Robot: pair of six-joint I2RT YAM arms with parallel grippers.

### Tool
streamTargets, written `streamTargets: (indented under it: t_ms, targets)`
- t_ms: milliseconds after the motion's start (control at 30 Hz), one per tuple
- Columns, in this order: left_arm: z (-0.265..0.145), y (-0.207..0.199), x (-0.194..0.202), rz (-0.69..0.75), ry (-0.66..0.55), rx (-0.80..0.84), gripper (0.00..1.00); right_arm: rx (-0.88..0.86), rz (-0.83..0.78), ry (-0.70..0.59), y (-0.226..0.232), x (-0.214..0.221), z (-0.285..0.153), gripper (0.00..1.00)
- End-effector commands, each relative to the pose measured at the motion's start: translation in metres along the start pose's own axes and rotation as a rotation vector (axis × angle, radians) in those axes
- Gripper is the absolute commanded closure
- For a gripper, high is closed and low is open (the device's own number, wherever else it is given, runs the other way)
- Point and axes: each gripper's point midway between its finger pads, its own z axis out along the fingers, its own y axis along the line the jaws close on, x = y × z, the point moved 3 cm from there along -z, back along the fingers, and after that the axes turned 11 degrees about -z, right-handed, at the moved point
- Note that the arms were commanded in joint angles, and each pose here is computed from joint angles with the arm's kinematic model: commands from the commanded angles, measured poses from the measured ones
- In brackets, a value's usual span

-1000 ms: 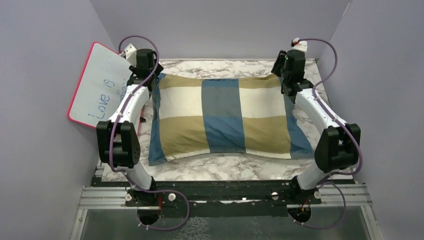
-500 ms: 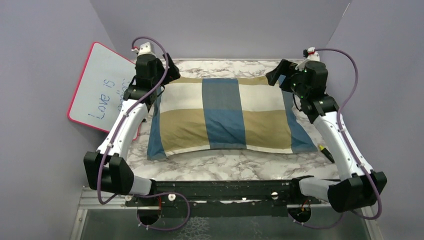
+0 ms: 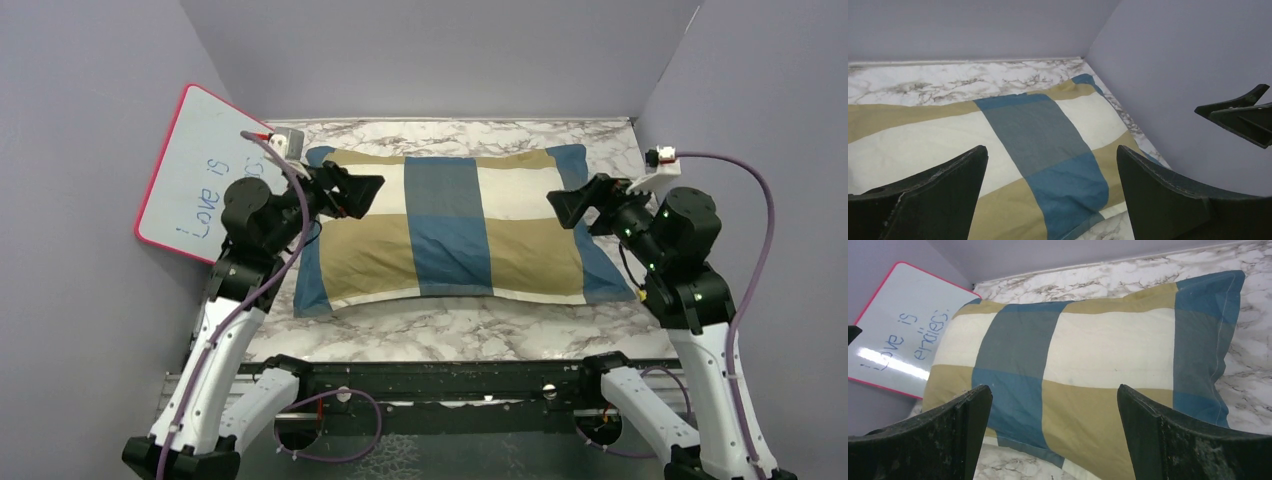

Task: Put the pillow into the pillowcase
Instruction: Reset both arms

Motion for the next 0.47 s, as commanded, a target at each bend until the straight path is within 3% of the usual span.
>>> streamTargets:
  t_ms: [0,433]
  targets:
    - [-0.019,-0.004,0.009,0.037,-0.031,0.040,0.02,-0.047,0.014,-0.006,0.011,-0.001,-0.018,0.00]
    - [-0.035,0.014,0.022,0.040,-0.054,-0.044,0.01,-0.041,0.056,-0.030,0.011,-0.001,-0.019,0.00]
